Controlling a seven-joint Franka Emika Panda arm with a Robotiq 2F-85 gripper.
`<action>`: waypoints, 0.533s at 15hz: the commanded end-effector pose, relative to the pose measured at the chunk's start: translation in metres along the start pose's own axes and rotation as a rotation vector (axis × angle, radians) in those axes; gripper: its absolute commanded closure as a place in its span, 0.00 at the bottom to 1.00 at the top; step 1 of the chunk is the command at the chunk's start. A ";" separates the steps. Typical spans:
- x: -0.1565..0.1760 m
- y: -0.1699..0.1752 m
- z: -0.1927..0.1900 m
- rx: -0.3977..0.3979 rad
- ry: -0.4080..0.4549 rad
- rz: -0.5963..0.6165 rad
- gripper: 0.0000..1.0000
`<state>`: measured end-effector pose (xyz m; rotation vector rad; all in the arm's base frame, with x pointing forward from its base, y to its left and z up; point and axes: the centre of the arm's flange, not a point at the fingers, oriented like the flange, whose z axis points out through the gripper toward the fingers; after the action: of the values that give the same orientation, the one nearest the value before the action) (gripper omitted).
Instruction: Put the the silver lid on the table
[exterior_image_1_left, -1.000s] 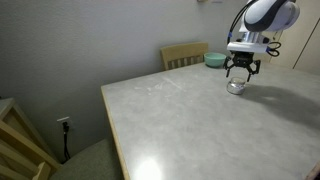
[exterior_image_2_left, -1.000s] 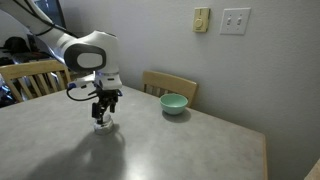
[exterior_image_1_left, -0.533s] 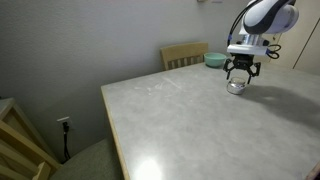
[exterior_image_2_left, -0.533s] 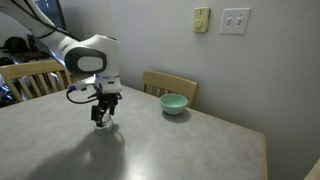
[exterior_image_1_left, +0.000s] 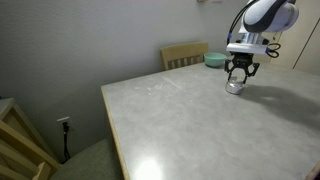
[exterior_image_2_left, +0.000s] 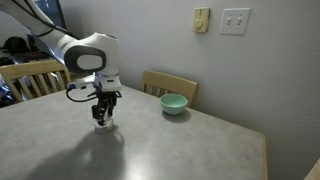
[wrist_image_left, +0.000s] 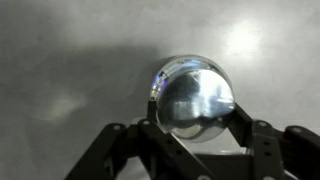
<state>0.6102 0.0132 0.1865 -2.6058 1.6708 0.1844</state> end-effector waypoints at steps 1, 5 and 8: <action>-0.003 0.004 0.007 -0.003 -0.016 -0.006 0.53; -0.005 0.005 0.004 -0.004 -0.009 -0.006 0.56; -0.014 0.005 -0.002 -0.004 0.009 -0.020 0.56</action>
<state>0.6102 0.0167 0.1866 -2.6122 1.6621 0.1832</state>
